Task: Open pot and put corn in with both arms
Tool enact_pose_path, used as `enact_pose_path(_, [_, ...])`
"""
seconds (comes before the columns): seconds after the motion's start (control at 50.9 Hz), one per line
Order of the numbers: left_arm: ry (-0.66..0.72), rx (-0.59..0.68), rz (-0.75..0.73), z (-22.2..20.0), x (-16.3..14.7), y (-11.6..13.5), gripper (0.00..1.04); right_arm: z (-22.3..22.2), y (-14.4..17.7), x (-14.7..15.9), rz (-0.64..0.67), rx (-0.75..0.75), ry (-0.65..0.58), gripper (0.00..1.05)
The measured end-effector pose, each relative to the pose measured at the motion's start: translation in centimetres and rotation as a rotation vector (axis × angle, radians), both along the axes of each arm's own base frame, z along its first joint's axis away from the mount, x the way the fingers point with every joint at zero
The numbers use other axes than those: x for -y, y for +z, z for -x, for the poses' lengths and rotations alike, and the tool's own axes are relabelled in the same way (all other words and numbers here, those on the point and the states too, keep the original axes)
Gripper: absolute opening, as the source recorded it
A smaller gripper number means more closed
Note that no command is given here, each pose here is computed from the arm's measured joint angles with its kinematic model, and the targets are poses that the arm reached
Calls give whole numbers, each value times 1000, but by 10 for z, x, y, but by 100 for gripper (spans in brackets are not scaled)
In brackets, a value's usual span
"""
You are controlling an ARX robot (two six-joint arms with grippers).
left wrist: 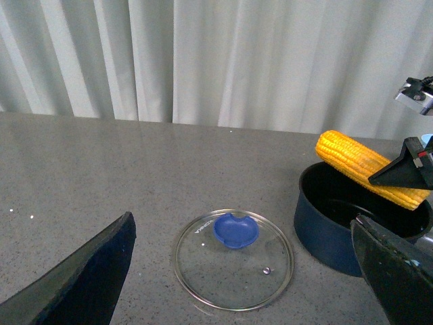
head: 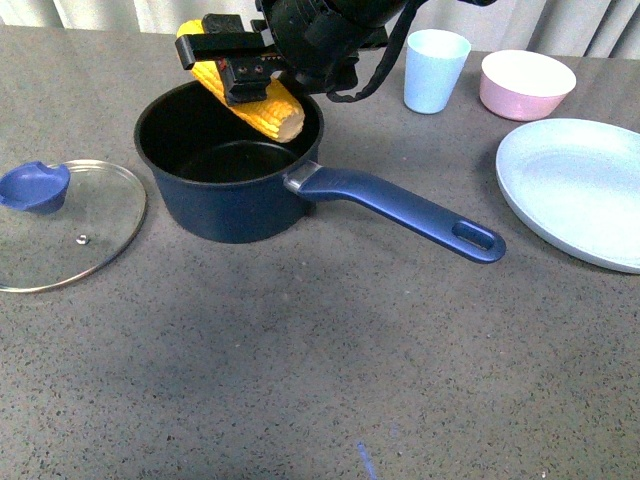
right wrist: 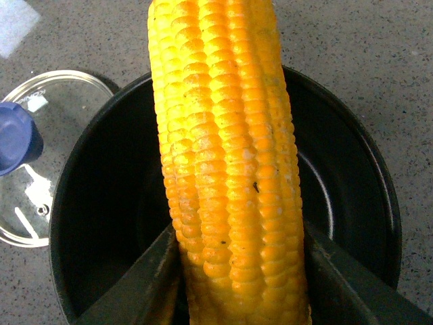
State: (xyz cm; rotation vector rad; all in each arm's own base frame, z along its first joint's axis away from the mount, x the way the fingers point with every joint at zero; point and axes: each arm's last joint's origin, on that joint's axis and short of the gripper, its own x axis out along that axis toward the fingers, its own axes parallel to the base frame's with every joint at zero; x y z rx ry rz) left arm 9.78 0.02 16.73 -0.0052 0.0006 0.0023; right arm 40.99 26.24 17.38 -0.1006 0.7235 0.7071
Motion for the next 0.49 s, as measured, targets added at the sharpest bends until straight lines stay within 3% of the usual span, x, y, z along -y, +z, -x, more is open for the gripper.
enact_pose_path(0.138, [0, 0, 0, 0, 0, 0, 96, 0, 0, -1, 0, 1, -4, 69])
enact_pose_path(0.216, [0, 0, 0, 0, 0, 0, 96, 0, 0, -1, -3, 6, -6, 86])
enact_pose_path(0.491, [0, 0, 0, 0, 0, 0, 96, 8, 10, 19, -52, 29, -49, 96])
